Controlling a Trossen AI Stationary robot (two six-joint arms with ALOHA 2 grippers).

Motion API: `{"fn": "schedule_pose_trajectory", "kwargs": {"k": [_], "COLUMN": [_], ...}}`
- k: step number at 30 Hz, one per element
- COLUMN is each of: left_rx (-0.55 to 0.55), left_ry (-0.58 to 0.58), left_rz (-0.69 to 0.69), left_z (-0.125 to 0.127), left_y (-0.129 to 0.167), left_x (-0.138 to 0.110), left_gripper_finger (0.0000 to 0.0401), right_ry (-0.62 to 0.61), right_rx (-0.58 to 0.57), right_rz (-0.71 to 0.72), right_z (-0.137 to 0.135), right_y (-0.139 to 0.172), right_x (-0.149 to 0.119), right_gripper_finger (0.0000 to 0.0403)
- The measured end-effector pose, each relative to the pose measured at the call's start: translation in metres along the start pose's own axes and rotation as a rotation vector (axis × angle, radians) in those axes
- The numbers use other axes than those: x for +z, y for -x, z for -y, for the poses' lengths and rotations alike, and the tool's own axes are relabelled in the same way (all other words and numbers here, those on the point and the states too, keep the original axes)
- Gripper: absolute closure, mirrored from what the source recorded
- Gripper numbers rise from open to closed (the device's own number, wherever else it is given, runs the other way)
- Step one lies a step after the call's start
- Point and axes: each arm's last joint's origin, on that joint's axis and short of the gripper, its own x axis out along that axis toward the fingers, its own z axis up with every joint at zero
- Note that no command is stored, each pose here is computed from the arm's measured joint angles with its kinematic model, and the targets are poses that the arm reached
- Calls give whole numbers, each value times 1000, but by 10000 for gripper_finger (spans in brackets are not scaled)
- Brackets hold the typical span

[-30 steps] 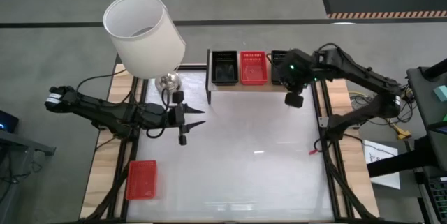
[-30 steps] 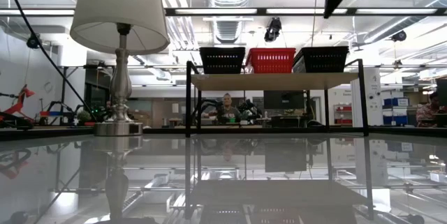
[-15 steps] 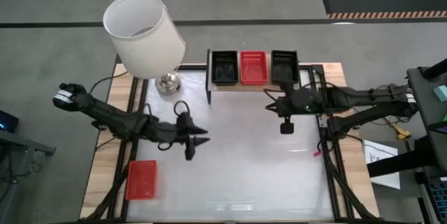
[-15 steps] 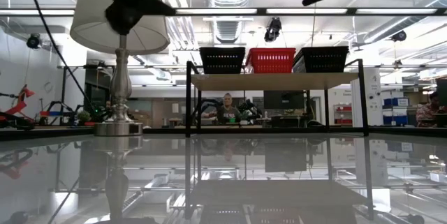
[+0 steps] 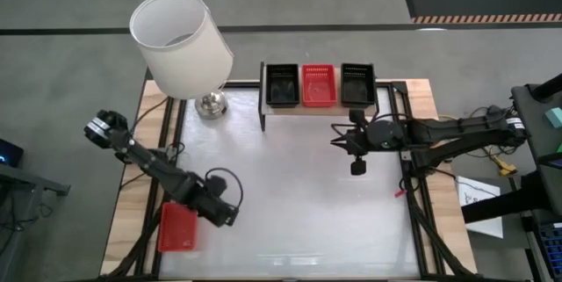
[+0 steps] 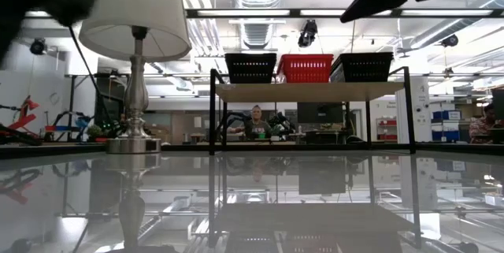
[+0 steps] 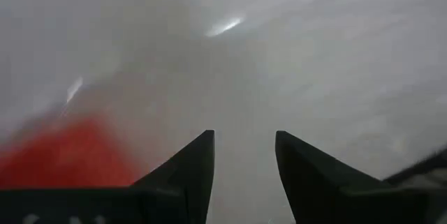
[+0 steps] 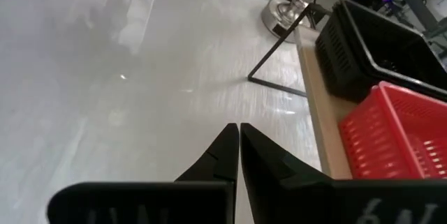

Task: Stack baskets on shelf by color
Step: Stack the red bin on top of the other red bin on the shelf

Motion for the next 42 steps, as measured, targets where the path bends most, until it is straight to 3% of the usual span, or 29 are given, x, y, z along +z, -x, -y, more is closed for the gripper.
{"fn": "schedule_pose_trajectory", "kwargs": {"k": [5,8,16,29,36,42], "left_rx": [279,361,361,363,358,358], "left_ry": [112,127,153,153,146,139], "left_rz": [-103,-101,-93,-91,-94,-95], "left_z": [-1,-5,-9,-33,-35,-35], "left_y": [12,13,5,-37,-40,-40], "left_x": [-21,-29,-31,-26,-25,-25], "left_gripper_finger": [265,265,265,265,266,316], "right_ry": [4,6,-7,-5,-20,-22], "right_rx": [6,8,11,16,20,20], "right_rz": [-19,-26,-33,-40,-40,-42], "right_z": [-3,-3,-5,-5,-6,-6], "right_y": [-3,-4,-5,-6,-6,-6], "right_x": [-6,-8,-10,-12,-13,-13], "right_gripper_finger": [394,394,394,394,394,394]}}
